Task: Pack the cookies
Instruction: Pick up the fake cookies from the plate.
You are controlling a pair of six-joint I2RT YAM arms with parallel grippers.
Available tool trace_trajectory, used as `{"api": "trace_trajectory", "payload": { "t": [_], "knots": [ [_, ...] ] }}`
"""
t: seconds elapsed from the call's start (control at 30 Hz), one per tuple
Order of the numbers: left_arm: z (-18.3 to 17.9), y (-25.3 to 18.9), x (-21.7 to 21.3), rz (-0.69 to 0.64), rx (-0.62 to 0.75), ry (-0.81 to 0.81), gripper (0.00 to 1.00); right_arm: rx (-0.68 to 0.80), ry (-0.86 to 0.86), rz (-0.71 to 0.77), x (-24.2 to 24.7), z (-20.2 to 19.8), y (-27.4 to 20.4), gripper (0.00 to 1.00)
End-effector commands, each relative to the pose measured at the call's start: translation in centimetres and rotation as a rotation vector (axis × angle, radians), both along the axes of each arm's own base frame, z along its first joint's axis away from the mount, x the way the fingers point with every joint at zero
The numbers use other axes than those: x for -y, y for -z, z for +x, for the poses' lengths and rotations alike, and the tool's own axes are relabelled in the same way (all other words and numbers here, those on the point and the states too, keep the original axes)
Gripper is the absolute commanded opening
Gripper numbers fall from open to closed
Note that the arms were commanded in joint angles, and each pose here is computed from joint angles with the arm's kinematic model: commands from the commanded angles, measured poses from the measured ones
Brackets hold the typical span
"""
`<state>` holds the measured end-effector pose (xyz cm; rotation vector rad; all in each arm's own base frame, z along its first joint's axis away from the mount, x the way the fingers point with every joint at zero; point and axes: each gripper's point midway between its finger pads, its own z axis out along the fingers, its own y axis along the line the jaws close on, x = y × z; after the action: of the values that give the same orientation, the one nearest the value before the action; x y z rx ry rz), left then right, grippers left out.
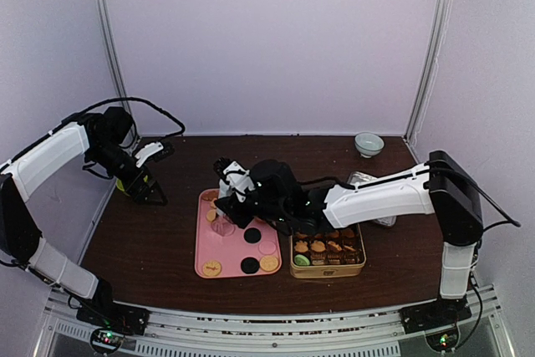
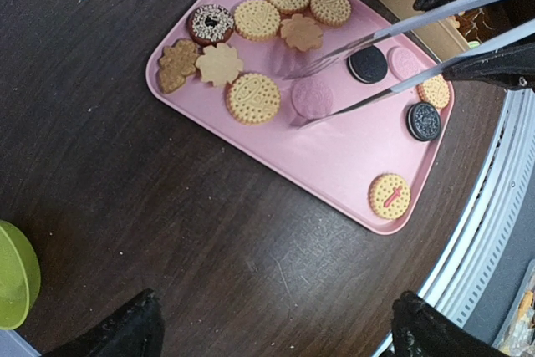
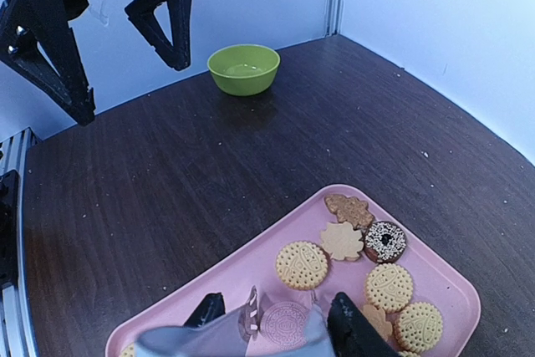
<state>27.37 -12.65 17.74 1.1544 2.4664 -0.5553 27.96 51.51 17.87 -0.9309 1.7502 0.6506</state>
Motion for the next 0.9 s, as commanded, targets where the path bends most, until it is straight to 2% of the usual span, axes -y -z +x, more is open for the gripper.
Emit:
{"api": "trace_trajectory", "payload": {
  "t": [0.0,0.3,0.87],
  "knots": [
    [0.2,-0.3,0.1,-0.017,0.027,0.001,0.98,-0.013,0.005,0.01,0.3,-0.4,-0.2,0.41],
    [0.1,-0.4,0.1,-0.022,0.026,0.003,0.98,-0.089,0.022,-0.003,1.1,-1.0,1.0,0.41],
    [0.1,-0.3,0.2,-0.028,0.01,-0.002,0.98,-0.112,-0.033,-0.068,2.4,-2.7,0.4,0.39]
  ]
}}
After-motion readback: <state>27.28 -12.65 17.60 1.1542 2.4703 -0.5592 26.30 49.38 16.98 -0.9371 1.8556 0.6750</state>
